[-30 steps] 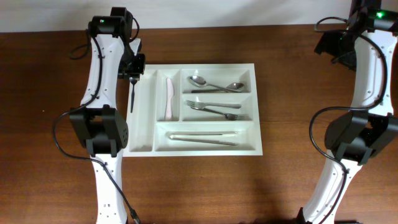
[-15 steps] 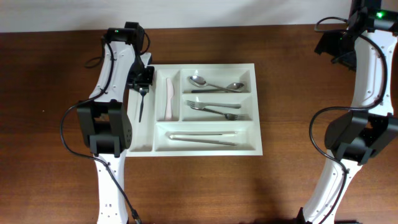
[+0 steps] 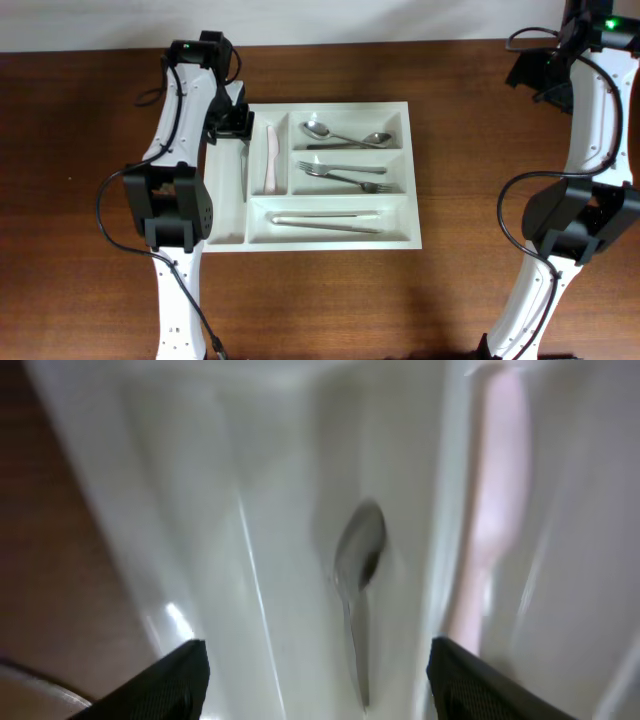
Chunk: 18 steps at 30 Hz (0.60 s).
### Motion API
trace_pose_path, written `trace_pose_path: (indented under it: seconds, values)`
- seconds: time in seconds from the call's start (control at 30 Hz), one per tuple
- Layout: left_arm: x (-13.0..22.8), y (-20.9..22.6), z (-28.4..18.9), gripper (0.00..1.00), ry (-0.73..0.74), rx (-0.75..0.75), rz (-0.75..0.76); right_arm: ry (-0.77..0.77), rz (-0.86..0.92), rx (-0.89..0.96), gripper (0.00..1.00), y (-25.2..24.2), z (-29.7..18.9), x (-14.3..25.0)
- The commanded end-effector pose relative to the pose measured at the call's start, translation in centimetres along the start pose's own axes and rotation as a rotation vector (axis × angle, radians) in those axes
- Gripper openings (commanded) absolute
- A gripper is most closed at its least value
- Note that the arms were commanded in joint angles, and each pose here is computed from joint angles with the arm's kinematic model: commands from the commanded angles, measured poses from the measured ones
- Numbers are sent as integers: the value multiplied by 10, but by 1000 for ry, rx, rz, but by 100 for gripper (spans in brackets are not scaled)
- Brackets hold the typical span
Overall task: Pack container
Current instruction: 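Carry the spoon with the left gripper into the tray's left compartment, then open the left gripper and lift away from the tray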
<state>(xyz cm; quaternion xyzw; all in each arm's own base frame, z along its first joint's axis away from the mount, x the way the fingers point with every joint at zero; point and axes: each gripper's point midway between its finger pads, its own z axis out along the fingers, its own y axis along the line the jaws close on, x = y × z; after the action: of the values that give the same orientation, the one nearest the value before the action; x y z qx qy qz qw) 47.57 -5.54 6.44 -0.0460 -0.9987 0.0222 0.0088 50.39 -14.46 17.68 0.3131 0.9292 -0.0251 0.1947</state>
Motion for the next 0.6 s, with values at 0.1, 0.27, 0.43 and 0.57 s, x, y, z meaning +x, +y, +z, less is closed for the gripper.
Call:
trace_pose_path:
  seconds: [0.1,0.27,0.43,0.57]
  values:
    - [-18,17,-60,72,-145,1,-93,-24,3,-10,99,3,-13,-3]
    - [-5,57,-78,70,-138,12,-418,-24,2,-10,99,3,-13,-3]
    - [3,104,-78,67,-141,8,-674,-24,2,-10,99,3,-13,-3]
    - [12,143,-79,67,-152,-96,-745,-24,3,-10,99,3,-13,-3]
